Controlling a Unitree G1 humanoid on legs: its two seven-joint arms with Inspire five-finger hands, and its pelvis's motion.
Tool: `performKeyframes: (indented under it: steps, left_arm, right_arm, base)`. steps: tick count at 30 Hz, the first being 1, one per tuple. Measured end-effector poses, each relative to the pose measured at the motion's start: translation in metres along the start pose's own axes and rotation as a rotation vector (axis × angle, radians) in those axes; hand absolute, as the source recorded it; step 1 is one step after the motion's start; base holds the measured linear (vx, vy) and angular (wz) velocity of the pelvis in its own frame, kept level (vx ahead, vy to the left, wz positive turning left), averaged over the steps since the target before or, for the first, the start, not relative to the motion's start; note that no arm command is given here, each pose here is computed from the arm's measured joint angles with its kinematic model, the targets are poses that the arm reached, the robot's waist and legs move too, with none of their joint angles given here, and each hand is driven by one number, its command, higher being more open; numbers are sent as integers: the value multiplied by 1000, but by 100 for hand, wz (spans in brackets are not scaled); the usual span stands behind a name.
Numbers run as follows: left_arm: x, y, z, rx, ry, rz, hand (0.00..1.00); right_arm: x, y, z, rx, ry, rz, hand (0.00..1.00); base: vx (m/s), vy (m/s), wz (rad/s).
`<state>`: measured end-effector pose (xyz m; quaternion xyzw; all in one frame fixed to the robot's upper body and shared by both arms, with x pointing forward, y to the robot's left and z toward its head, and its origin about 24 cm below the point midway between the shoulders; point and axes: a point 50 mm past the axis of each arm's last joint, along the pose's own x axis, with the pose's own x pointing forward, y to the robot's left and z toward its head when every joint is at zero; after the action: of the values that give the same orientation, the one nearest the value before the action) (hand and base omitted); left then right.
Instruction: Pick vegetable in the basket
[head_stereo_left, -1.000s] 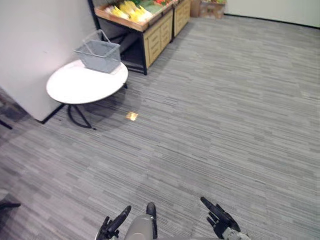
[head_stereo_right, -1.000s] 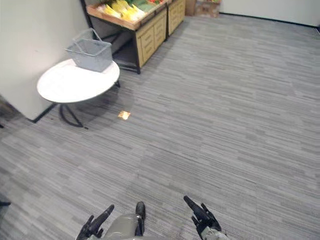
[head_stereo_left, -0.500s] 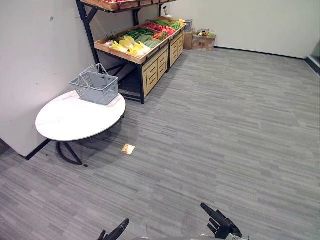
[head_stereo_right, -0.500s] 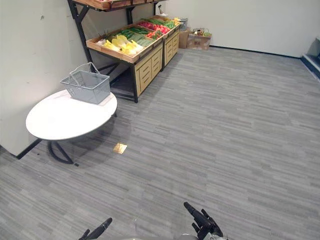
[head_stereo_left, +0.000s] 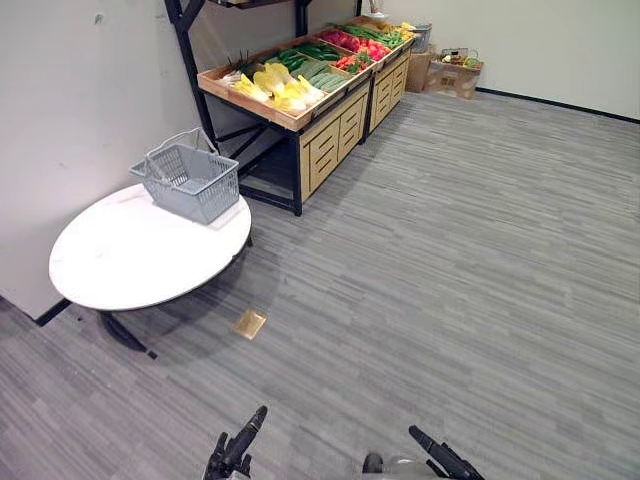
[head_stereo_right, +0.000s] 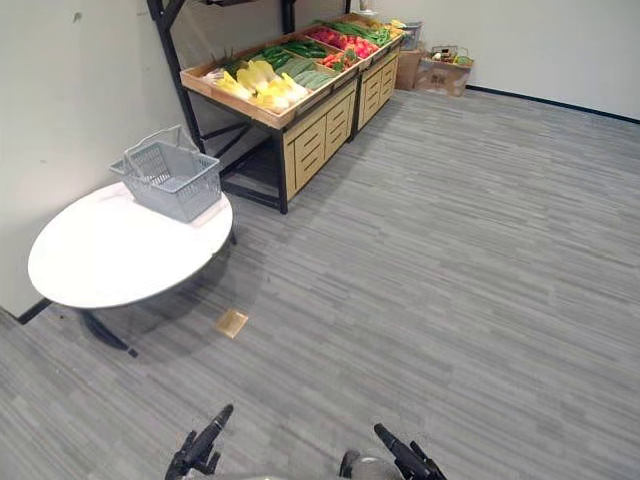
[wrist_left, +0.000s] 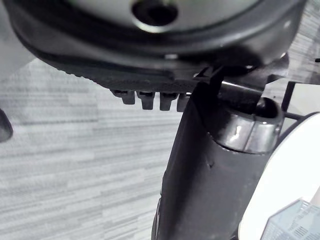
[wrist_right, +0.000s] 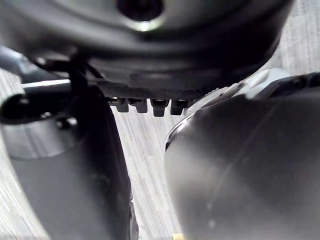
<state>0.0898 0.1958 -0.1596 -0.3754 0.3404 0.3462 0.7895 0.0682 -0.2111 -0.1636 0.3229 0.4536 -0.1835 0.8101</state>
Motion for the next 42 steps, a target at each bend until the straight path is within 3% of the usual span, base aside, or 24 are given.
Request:
performKeyframes:
  steps: [8,13,18,25,30,33,42]
  left_arm:
    - [5,-2,14,60,-26,-12,100]
    - [5,13,22,116,-37,59,100]
    - [-4,33,8,131,28,127,100]
    - [-12,50,3,263,72,143,100]
    - [-8,41,6,316,74,80,100]
    - [-3,24,5,285,62,24,100]
    - [-4,9,-7,160,40,1,100]
  right_arm:
    - [3,9,2,-7,-34,39,100]
    - [5,17,-5,-59,-18,85,100]
    - [10,31,0,-106,-20,157,100]
    - [9,26,7,-99,-38,141,100]
    - [11,34,15,-83,-81,180,100]
    - [12,39,16,-57,-105,194,100]
    - [12,35,21,-60,-119,132,100]
  base:
    - [442,-21,-9]
    - [437,159,34]
    - [238,95,10]
    - [261,110,13]
    - [237,-16,42]
    - [265,-207,83]
    - [478,-319,49]
